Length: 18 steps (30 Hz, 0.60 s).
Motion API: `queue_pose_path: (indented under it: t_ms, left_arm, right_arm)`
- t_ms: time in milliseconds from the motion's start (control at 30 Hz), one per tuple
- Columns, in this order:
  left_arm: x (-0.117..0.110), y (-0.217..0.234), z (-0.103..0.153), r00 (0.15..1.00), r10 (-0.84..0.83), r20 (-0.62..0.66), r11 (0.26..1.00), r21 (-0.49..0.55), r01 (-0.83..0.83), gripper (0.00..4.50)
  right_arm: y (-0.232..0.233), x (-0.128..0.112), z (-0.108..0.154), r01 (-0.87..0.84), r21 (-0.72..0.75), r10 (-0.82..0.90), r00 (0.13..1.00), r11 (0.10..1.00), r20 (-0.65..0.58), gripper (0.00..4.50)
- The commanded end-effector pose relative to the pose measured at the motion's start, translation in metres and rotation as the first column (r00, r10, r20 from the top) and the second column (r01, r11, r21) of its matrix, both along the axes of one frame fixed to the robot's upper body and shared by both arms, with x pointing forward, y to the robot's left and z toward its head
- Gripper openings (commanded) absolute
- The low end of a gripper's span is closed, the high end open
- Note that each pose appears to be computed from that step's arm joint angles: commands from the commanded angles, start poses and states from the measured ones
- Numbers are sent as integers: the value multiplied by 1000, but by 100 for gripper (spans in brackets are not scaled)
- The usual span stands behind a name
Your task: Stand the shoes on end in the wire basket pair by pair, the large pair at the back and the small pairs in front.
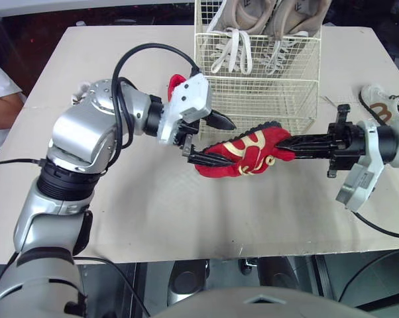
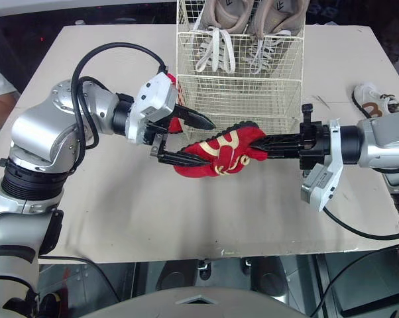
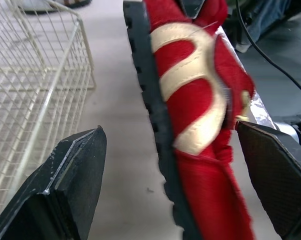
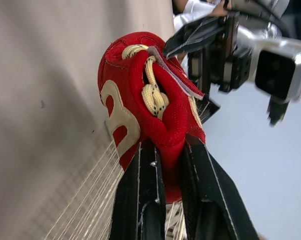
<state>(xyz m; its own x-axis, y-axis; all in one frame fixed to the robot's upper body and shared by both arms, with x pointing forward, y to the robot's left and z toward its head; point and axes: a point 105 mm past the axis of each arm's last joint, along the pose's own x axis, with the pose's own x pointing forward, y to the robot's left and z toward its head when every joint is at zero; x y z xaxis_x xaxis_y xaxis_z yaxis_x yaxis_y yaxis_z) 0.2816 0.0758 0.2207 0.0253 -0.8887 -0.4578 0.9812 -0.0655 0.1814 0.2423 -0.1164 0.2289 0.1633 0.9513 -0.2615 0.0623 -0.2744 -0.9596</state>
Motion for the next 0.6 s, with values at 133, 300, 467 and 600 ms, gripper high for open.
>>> queue_pose_path:
  t_ms: [133, 300, 467, 600]
  left_arm:
    - [-2, 2, 1, 999, -33, -17, 999, 38, 34, 282]
    - [-6, 6, -4, 998, -49, -43, 997, 63, 51, 63]
    - [-6, 4, -1, 998, -42, -41, 999, 9, 43, 49]
    - [0, -4, 13, 999, 14, 40, 990, -140, -8, 49]
  right_arm:
    - [2, -3, 8, -46, 40, 43, 997, 998, 66, 0]
    - [1, -2, 8, -36, 47, 33, 997, 998, 65, 0]
    - [-8, 3, 9, 32, 121, -29, 999, 992, -23, 161]
    - [-31, 12, 3, 205, 220, -145, 955, 954, -260, 364]
